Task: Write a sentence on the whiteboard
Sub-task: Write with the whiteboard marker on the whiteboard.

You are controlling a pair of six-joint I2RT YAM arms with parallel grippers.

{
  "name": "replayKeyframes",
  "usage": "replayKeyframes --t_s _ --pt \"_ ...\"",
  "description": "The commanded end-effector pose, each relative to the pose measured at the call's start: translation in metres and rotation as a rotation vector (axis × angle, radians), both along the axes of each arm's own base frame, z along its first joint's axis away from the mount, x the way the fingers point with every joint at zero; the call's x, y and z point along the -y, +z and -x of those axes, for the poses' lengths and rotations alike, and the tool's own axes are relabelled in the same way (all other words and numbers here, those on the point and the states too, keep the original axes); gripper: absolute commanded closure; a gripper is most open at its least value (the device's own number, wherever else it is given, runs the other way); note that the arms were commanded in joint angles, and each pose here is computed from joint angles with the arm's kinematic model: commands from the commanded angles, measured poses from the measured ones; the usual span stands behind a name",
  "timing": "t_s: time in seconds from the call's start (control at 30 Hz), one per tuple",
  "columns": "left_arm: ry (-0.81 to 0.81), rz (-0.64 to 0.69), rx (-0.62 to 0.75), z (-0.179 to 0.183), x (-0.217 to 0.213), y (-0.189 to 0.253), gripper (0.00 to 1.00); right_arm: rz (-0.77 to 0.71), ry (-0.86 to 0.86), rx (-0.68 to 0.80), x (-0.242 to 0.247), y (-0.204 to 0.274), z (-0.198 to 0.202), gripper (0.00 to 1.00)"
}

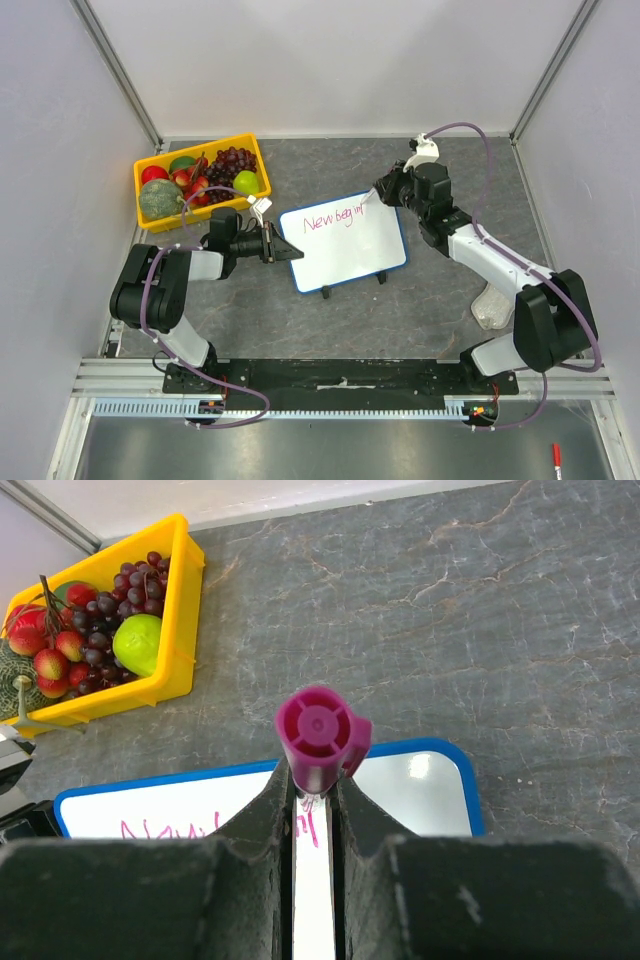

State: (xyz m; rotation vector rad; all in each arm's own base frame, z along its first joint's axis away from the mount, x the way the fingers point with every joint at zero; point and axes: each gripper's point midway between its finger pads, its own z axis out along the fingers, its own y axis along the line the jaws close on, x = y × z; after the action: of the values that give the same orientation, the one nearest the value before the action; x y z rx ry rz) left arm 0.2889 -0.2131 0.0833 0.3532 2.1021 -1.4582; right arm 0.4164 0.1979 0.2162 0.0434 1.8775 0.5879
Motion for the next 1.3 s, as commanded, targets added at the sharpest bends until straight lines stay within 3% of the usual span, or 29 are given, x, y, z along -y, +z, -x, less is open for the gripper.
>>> replayKeyframes --t_s 0.0,0.5,1.27 --pt "0.042 -0.060 0.052 -0.012 -0.005 -0.007 0.98 -0.008 -0.042 0.043 0.004 0.013 -0.014 1.00" --pt "0.040 -0.061 0.050 -0.012 -0.005 -0.008 0.98 -0.029 -0.049 0.084 0.013 0.031 0.000 1.00" --pt "0.038 -0.059 0.052 -0.011 -0.004 -0.007 0.98 0.015 -0.037 0.002 0.014 -0.010 0.004 1.00"
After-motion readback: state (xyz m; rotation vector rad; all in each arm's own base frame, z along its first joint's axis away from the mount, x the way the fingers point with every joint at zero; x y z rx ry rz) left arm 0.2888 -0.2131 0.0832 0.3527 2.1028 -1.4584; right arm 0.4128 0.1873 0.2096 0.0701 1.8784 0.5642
